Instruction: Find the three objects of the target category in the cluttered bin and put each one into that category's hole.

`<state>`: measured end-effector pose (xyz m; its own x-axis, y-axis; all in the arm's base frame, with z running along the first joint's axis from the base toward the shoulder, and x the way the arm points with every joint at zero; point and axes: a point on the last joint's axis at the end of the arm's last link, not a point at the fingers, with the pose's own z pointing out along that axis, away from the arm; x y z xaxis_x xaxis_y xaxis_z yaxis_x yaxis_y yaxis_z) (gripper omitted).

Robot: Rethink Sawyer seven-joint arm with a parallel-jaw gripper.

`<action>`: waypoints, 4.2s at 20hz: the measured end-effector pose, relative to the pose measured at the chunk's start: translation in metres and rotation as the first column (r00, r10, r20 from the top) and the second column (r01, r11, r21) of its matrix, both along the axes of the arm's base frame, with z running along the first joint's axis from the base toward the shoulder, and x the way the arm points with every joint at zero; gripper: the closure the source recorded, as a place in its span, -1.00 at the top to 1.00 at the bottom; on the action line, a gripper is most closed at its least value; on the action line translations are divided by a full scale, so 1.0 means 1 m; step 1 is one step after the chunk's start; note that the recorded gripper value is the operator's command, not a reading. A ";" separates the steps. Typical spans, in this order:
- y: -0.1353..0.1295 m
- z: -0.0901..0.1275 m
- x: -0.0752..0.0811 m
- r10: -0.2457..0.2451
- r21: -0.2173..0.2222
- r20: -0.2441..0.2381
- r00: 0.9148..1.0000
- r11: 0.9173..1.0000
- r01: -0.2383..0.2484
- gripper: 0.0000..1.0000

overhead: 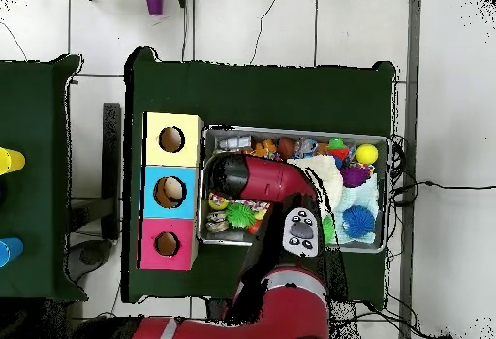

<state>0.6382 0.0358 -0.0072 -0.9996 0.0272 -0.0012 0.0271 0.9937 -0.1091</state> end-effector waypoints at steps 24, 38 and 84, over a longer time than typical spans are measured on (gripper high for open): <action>0.001 -0.007 0.010 -0.041 0.076 0.068 0.997 0.996 0.036 -1.00; 0.006 -0.011 0.003 -0.049 0.080 0.108 0.993 0.996 0.041 -1.00; 0.083 0.138 -0.087 -0.093 0.089 0.050 0.994 0.992 0.088 -1.00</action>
